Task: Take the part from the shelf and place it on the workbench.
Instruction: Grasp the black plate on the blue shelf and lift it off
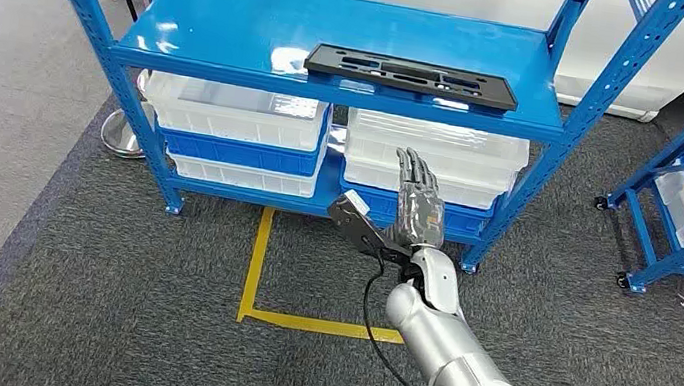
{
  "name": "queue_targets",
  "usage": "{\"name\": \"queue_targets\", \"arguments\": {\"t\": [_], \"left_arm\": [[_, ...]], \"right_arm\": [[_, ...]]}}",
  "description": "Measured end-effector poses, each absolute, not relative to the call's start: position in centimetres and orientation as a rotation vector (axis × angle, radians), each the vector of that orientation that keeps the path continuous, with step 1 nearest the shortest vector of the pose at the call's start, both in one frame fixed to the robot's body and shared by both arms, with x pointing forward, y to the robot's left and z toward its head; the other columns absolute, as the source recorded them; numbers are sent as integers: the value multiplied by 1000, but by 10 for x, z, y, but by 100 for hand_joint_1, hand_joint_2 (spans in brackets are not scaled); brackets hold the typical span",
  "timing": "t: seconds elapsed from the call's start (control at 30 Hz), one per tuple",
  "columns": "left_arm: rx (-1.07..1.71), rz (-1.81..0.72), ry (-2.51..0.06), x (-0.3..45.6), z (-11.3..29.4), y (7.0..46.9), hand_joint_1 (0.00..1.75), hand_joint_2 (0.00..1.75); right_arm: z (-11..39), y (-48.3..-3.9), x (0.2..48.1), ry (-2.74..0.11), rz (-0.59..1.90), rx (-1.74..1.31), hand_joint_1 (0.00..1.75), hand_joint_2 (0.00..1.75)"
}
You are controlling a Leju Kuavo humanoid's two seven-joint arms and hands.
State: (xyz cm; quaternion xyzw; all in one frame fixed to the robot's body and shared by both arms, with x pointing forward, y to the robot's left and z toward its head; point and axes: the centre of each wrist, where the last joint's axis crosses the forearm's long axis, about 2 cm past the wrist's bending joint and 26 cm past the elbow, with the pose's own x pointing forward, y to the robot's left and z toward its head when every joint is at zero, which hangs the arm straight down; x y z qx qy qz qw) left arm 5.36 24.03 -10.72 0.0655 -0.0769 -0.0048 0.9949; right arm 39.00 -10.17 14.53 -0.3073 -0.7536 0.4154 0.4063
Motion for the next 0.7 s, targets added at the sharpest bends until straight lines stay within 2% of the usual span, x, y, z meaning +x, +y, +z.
{"name": "queue_targets", "arguments": {"t": [0.47, 0.53, 0.7], "left_arm": [[136, -14, -159, 54, -107, 240, 0, 0], [146, -27, -178, 54, -107, 240, 0, 0], [153, -62, -230, 66, -105, 241, 0, 0]], "right_arm": [[145, -101, 389, -1898, 1073, -793, 0, 175], [145, -100, 387, -1896, 1143, -872, 0, 175], [144, -91, 372, -2021, 1501, -1131, 0, 175]]}}
